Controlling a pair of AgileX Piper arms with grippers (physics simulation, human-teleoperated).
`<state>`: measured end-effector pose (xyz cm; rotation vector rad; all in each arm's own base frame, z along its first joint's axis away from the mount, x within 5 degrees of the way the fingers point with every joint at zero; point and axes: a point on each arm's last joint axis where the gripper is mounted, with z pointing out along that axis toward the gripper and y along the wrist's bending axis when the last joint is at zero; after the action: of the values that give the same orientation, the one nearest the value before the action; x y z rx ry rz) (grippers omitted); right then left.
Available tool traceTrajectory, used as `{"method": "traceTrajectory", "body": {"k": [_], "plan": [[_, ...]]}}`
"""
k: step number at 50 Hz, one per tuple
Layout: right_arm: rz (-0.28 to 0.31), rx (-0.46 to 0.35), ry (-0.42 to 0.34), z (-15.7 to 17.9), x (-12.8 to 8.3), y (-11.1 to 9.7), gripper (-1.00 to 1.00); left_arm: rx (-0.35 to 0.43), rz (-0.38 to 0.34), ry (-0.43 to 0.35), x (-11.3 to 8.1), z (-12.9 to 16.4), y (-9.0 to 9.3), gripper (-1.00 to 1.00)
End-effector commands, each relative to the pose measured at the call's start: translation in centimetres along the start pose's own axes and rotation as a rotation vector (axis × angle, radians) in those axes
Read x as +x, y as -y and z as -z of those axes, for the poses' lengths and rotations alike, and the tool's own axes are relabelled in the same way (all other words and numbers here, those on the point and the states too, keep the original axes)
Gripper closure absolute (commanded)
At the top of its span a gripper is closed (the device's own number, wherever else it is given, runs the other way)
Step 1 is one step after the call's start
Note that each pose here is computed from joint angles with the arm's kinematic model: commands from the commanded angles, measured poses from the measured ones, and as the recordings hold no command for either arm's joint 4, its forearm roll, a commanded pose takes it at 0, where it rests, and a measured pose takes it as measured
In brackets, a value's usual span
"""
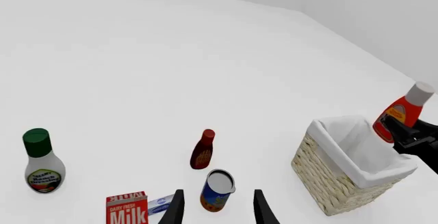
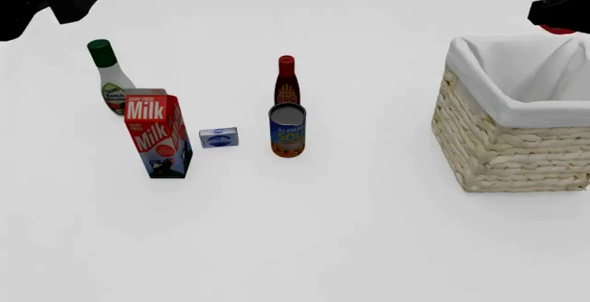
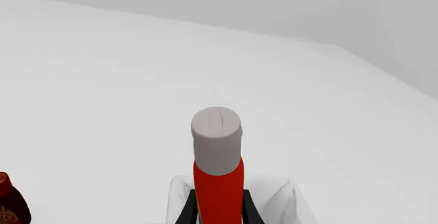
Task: Pick the ketchup and place it in the basket.
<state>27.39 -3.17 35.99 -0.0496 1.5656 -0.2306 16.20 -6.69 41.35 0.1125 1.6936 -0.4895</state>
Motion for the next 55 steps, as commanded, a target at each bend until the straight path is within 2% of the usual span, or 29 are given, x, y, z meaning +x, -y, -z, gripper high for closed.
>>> {"method": "traceTrajectory", "body": {"k": [1, 12, 25, 45, 55], "plan": [[-0.033, 0.068, -0.016, -0.5, 1.1, 1.8, 1.00, 0.001, 0.002, -0.001, 0.1, -0.1, 0.0, -1.00], [-0.050, 0.128, -0.039, -1.0, 2.5, 3.4, 1.00, 0.001, 0.016, -0.001, 0.4, -0.2, -0.1, -1.00], [-0.096, 0.186, -0.059, -1.6, 3.9, 5.0, 1.00, -0.001, 0.016, 0.004, 0.3, -0.2, -0.1, -1.00], [-0.138, 0.198, -0.101, -3.3, 6.1, 5.5, 1.00, -0.001, 0.022, 0.005, 0.4, -0.3, -0.1, -1.00], [-0.147, 0.176, -0.119, -4.1, 7.0, 4.8, 1.00, -0.001, 0.025, 0.006, 0.4, -0.4, -0.2, -1.00]]}}
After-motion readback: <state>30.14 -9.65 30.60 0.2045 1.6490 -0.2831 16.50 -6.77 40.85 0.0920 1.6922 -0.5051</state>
